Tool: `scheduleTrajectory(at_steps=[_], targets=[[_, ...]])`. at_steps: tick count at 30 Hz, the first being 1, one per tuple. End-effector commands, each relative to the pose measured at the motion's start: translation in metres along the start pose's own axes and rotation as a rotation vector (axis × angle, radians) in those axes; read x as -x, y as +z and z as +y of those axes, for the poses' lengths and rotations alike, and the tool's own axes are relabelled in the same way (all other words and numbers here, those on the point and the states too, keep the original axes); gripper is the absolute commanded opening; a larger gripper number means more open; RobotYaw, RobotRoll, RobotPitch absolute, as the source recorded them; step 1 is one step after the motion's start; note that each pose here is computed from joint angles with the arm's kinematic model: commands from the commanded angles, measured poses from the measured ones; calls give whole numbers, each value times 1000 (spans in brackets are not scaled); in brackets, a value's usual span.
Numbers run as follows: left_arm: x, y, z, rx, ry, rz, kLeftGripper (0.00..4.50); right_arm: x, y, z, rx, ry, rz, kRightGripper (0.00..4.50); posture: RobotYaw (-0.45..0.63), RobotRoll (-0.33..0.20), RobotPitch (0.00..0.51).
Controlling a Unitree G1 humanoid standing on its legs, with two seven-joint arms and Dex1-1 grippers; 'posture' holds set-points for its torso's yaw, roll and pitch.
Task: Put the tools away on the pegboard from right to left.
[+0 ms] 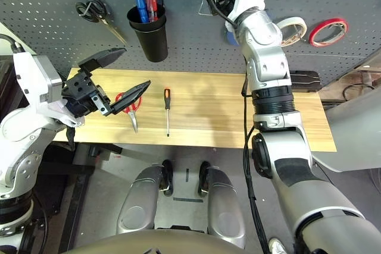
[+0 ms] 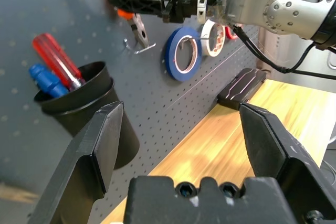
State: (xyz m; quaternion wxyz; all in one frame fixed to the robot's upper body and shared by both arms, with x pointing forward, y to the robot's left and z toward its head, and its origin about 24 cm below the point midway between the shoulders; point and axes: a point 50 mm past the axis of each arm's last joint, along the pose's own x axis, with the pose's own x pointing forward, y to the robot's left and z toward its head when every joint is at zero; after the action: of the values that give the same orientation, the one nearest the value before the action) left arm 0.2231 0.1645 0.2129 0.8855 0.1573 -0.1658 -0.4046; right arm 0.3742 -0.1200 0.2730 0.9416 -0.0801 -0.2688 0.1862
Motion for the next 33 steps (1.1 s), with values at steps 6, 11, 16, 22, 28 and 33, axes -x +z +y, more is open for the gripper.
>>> scheduleTrajectory(at_steps=[6, 11, 16, 22, 28, 33], targets=[[3, 6, -5, -13, -6, 7, 4500, -2, -19, 8, 31, 10, 17, 2775, 228, 0, 227], [4, 6, -5, -12, -6, 11, 4500, 0, -21, 5, 47, -2, 23, 2775, 228, 0, 229], [4, 6, -5, -15, -9, 13, 4500, 6, -18, 1, 66, -20, 7, 2775, 225, 0, 228], [3, 5, -5, -14, -15, 12, 4500, 16, -17, -4, 77, -48, 13, 2775, 221, 0, 225], [2, 4, -5, -13, -21, 10, 4500, 22, -20, -5, 81, -65, 33, 2775, 216, 0, 223], [1, 3, -6, -13, -28, 8, 4500, 23, -23, -8, 76, -94, 50, 2775, 217, 0, 221]])
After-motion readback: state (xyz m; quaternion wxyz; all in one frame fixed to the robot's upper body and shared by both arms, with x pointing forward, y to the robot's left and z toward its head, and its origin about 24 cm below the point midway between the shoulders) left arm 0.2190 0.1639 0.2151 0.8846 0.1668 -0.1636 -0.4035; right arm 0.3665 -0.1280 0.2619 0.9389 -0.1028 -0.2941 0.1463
